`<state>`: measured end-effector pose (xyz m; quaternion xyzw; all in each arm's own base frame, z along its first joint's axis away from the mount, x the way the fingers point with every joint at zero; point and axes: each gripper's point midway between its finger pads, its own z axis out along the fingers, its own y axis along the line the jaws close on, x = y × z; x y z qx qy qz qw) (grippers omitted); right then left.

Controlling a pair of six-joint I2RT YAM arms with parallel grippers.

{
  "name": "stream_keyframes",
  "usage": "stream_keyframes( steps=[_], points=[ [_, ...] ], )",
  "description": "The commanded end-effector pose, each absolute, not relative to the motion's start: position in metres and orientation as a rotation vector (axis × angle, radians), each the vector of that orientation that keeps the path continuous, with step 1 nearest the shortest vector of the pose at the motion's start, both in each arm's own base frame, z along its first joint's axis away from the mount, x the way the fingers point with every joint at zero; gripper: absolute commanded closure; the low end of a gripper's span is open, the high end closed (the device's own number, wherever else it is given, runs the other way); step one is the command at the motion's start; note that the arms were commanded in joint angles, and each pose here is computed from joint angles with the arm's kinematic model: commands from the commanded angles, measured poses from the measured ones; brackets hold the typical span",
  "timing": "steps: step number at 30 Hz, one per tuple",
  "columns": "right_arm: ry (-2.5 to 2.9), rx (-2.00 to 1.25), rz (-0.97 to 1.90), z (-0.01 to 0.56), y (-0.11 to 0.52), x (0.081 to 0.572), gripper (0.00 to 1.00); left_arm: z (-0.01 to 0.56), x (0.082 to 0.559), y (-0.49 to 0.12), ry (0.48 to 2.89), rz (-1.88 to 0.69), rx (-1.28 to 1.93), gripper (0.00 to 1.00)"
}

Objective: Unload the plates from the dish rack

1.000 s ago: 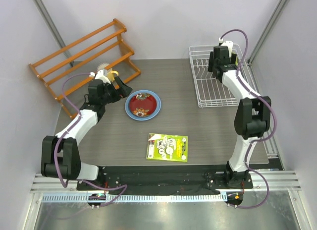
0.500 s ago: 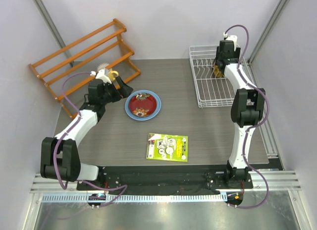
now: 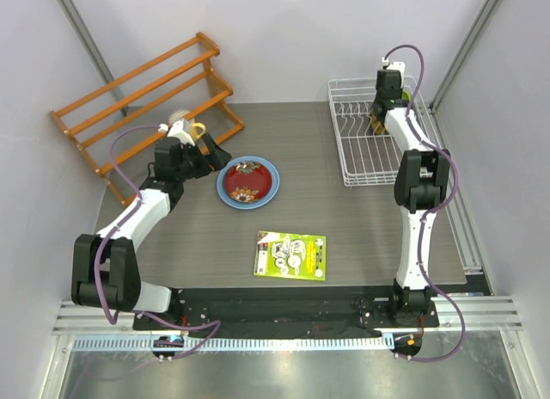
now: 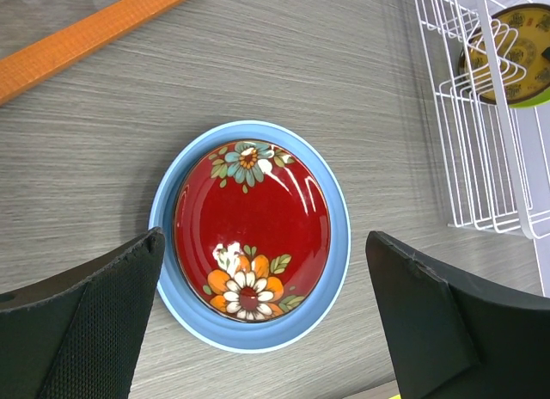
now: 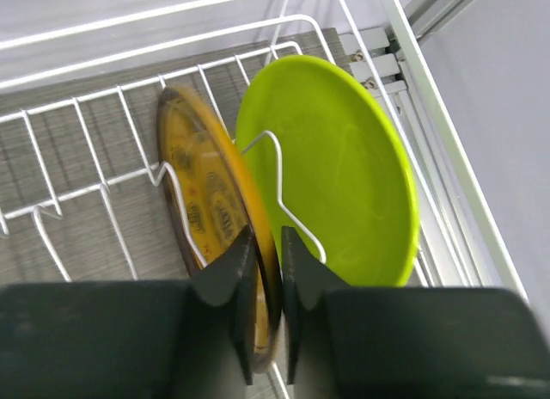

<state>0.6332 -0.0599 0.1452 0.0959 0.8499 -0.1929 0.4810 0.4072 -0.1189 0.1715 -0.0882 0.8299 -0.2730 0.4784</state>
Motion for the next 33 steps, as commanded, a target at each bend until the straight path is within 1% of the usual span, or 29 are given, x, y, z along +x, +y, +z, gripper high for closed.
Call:
stream_keyframes(
  steps=[1, 2, 4, 8, 11, 15, 19, 24, 26, 28, 29, 31, 32, 33],
  points=[
    [2.01, 0.25, -0.453, 0.174, -0.062, 0.642, 0.92, 0.19, 0.414, -0.124, 1.982, -0.676, -0.162, 0.0],
    [2.005, 0.253, -0.446, 0.177, -0.062, 0.642, 0.96, 0.19, 0.415, -0.124, 1.982, -0.676, -0.162, 0.01],
    [2.006, 0.252, -0.436, 0.178, -0.06, 0.642, 0.97, 0.19, 0.415, -0.124, 1.98, -0.677, -0.163, 0.01],
    [1.982, 0.267, -0.448, 0.191, -0.061, 0.639, 0.99, 0.188, 0.414, -0.123, 1.985, -0.676, -0.167, 0.01],
    [1.94, 0.288, -0.525, 0.212, -0.065, 0.632, 0.99, 0.185, 0.414, -0.123, 1.99, -0.671, -0.168, 0.01],
    [1.854, 0.316, -0.701, 0.247, -0.069, 0.616, 0.99, 0.183, 0.413, -0.121, 2.0, -0.656, -0.17, 0.0],
    [1.757, 0.344, -0.793, 0.293, -0.072, 0.597, 0.99, 0.183, 0.414, -0.122, 2.003, -0.655, -0.166, 0.0],
    [1.693, 0.375, -0.869, 0.334, -0.077, 0.575, 0.99, 0.186, 0.412, -0.122, 1.998, -0.654, -0.163, 0.01],
    [1.669, 0.379, -0.858, 0.353, -0.075, 0.565, 0.99, 0.186, 0.411, -0.123, 1.996, -0.659, -0.163, 0.0],
    [1.666, 0.372, -0.843, 0.36, -0.07, 0.556, 0.99, 0.186, 0.412, -0.126, 1.995, -0.673, -0.158, 0.01],
    [1.651, 0.373, -0.779, 0.374, -0.06, 0.548, 0.99, 0.189, 0.413, -0.126, 1.982, -0.683, -0.16, 0.01],
    [1.683, 0.36, -0.686, 0.37, -0.049, 0.543, 0.99, 0.19, 0.414, -0.13, 1.979, -0.715, -0.156, 0.01],
    [1.705, 0.338, -0.574, 0.374, -0.031, 0.536, 0.99, 0.192, 0.416, -0.133, 1.969, -0.735, -0.159, 0.0],
    [1.74, 0.326, -0.531, 0.361, -0.023, 0.533, 0.99, 0.193, 0.416, -0.135, 1.965, -0.75, -0.16, 0.0]
  ],
)
